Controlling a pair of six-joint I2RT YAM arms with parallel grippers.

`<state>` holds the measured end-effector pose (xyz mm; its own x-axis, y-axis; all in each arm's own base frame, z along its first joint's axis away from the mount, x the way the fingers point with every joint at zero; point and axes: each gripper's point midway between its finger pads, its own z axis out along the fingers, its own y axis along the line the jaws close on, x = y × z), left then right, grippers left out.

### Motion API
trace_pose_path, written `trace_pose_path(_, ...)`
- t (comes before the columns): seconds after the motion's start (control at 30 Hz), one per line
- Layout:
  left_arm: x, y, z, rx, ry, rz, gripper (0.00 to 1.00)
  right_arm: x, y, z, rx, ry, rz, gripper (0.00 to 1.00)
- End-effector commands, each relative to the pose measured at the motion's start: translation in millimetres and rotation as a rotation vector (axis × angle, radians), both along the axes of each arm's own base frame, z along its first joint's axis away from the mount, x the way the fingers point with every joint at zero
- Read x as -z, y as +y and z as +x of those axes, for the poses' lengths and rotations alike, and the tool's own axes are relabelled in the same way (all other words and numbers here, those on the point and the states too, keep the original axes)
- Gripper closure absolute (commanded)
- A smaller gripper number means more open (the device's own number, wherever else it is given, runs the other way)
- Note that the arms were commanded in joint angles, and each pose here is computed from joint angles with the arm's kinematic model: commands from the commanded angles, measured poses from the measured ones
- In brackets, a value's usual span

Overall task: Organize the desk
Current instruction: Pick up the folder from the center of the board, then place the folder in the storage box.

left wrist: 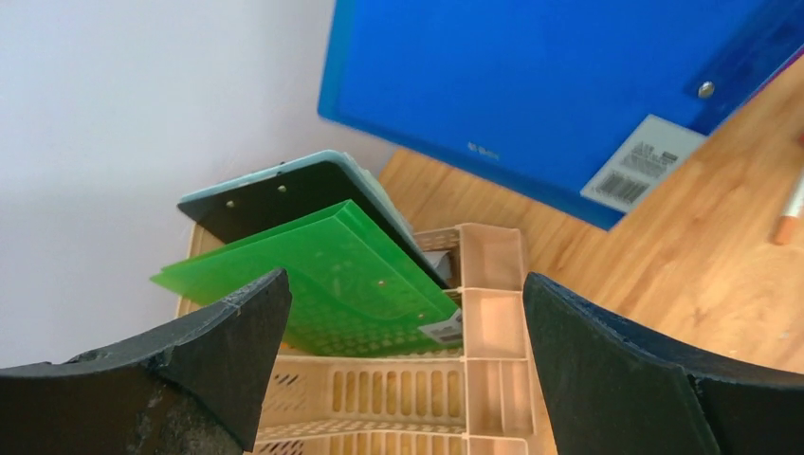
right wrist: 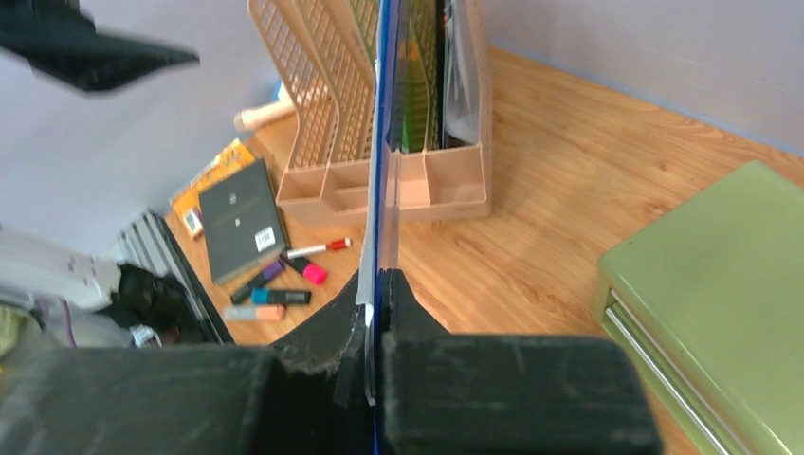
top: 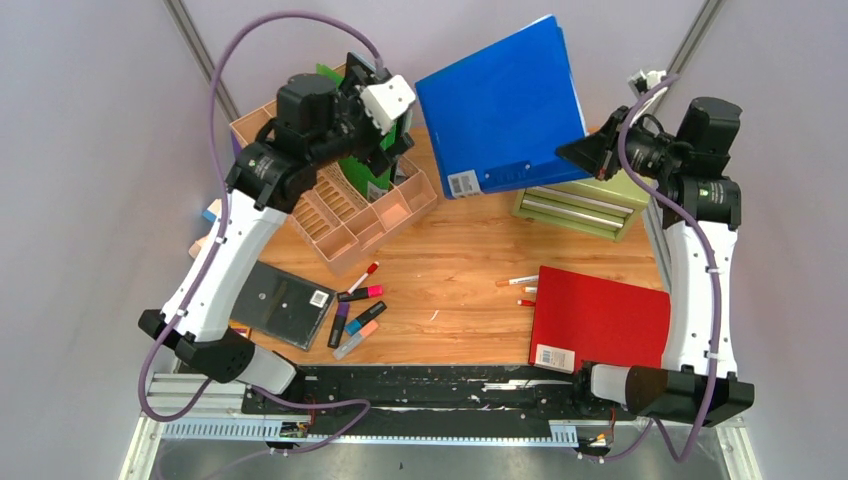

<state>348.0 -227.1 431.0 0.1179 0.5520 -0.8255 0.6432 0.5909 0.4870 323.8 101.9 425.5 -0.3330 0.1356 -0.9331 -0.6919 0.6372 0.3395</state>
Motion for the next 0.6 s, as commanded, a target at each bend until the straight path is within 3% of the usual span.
trace_pose_path(0.0, -2.4, -19.2, -27.7, 0.241, 0.155, -0.117, 0.0, 3.5, 16.1, -36.1, -0.145, -0.13, -0.139, 1.0)
trace_pose_path(0.23, -1.4, -25.1, -41.0, 0.428, 0.192, -0.113, 0.0, 24.3, 34.3, -68.8, -0.281, -0.161, -0.212, 1.0)
trace_pose_path(0.57, 24.6, -34.3, -48.8, 0.547, 0.229, -0.069, 0.0, 56.5, 78.2, -102.5, -0.494, -0.179, -0.27, 1.0)
